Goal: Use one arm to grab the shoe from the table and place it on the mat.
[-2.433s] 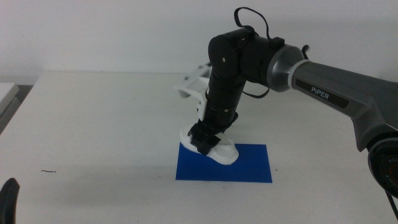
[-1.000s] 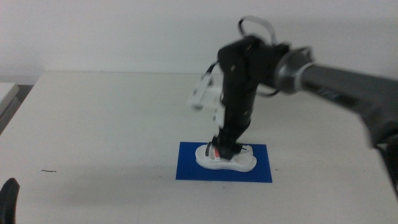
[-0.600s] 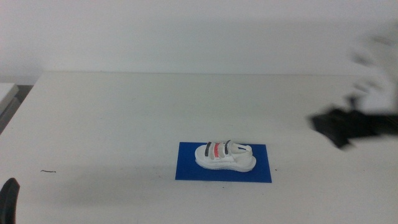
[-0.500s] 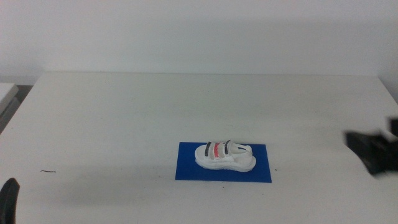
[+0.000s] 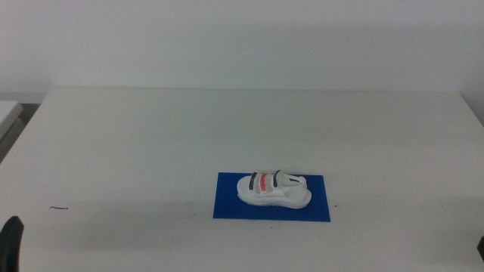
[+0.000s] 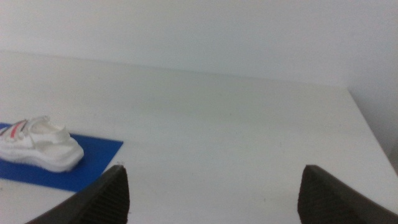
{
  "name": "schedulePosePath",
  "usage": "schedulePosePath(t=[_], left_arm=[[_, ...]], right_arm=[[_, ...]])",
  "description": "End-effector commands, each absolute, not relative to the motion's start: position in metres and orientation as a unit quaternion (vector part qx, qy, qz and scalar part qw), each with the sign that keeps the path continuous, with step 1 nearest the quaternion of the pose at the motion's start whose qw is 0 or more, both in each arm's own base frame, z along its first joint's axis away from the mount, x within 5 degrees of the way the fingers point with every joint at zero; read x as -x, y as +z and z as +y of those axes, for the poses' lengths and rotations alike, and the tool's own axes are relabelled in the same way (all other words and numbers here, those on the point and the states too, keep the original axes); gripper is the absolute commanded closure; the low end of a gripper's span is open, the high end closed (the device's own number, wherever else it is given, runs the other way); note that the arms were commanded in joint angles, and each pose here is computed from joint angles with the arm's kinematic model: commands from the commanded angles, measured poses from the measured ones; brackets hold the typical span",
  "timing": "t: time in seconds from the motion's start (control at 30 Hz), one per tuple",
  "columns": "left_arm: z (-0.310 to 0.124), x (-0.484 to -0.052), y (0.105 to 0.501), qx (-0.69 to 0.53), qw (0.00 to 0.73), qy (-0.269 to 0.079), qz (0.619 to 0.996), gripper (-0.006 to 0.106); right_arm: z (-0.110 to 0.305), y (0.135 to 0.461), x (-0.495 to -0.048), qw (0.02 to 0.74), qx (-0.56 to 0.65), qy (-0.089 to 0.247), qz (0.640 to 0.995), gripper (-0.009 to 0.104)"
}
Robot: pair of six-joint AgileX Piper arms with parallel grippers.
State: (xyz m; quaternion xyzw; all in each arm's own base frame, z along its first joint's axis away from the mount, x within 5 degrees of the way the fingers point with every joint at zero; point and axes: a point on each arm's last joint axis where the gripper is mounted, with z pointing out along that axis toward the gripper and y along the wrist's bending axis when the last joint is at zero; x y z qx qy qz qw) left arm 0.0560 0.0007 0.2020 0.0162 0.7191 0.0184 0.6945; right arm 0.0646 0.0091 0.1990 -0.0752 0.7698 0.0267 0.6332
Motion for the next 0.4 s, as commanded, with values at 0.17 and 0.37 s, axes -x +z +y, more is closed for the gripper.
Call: schedulePosePath(t=[0.17, 0.37], left_arm=[[0.0005, -0.0564, 0.2027, -0.014, 0.697, 0.015, 0.717, 0.007], [0.0005, -0.0564, 0.2027, -0.014, 0.697, 0.015, 0.717, 0.007]], right_arm=[[0.0071, 0.1916, -0.055, 0.651, 0.075, 0.019, 0.755, 0.005], [0.0071, 0.1921, -0.0551, 0.654, 0.075, 0.019, 0.753, 0.005]])
